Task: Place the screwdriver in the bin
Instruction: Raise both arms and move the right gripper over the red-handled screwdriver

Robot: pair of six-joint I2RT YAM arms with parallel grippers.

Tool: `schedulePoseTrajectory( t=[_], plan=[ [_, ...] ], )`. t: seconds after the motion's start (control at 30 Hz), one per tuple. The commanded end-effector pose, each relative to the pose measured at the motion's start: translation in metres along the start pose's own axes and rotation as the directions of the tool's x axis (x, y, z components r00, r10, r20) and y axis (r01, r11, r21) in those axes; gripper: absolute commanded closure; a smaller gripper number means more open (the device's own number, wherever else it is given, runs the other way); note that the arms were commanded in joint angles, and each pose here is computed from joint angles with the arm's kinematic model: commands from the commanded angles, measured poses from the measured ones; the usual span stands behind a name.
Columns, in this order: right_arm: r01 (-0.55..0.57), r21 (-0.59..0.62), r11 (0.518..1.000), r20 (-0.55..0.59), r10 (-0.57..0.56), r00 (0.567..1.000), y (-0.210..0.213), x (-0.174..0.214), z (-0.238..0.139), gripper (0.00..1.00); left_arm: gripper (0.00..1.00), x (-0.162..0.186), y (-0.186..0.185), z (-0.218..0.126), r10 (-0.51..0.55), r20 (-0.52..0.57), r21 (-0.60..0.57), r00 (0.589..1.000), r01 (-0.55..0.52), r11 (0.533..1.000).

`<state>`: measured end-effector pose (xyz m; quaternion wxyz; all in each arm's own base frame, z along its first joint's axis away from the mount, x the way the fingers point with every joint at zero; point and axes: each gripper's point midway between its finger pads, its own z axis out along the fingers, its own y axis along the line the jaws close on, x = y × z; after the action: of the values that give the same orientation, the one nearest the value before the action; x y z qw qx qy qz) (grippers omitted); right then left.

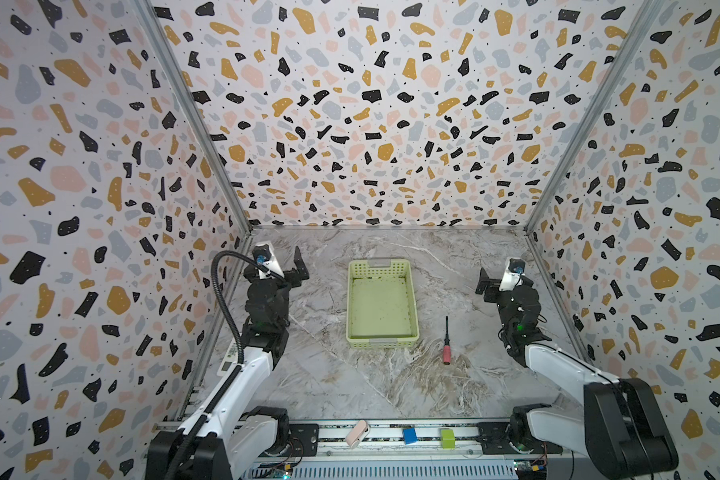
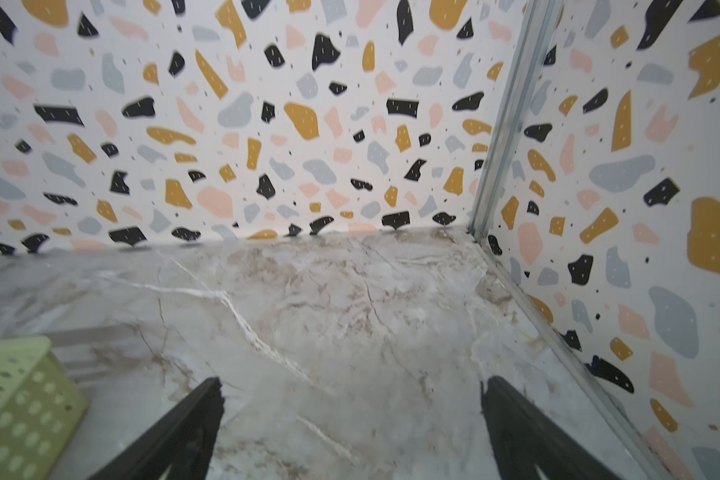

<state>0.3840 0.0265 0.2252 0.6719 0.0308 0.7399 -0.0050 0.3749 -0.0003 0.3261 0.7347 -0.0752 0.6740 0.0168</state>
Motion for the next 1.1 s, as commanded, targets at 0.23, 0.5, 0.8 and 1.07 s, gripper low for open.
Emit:
schedulePoseTrajectory(
  t=[0.23, 0.5, 0.8, 1.07],
  plan=[
    [-0.123, -0.071, 0.990, -0.405, 0.084, 0.910, 0.039, 0.002, -0.010, 0.01, 0.00, 0.047, -0.059, 0.009, 0.218, -0.189, 0.320, 0.958, -0.150, 0.936],
    [-0.121, -0.018, 0.992, -0.605, 0.086, 0.792, 0.067, 0.049, -0.038, 0.01, 0.01, 0.069, -0.064, -0.009, 0.413, -0.230, 0.257, 0.882, -0.354, 0.899],
    [-0.122, -0.035, 0.992, -0.749, 0.054, 0.660, 0.101, 0.094, -0.084, 0.01, 0.00, 0.070, -0.072, -0.012, 0.383, -0.229, 0.283, 0.895, -0.316, 0.906],
    [-0.104, -0.031, 0.994, -0.818, 0.034, 0.574, 0.104, 0.137, -0.117, 0.01, 0.00, 0.066, -0.092, -0.017, 0.344, -0.231, 0.354, 0.910, -0.251, 0.901]
  ],
)
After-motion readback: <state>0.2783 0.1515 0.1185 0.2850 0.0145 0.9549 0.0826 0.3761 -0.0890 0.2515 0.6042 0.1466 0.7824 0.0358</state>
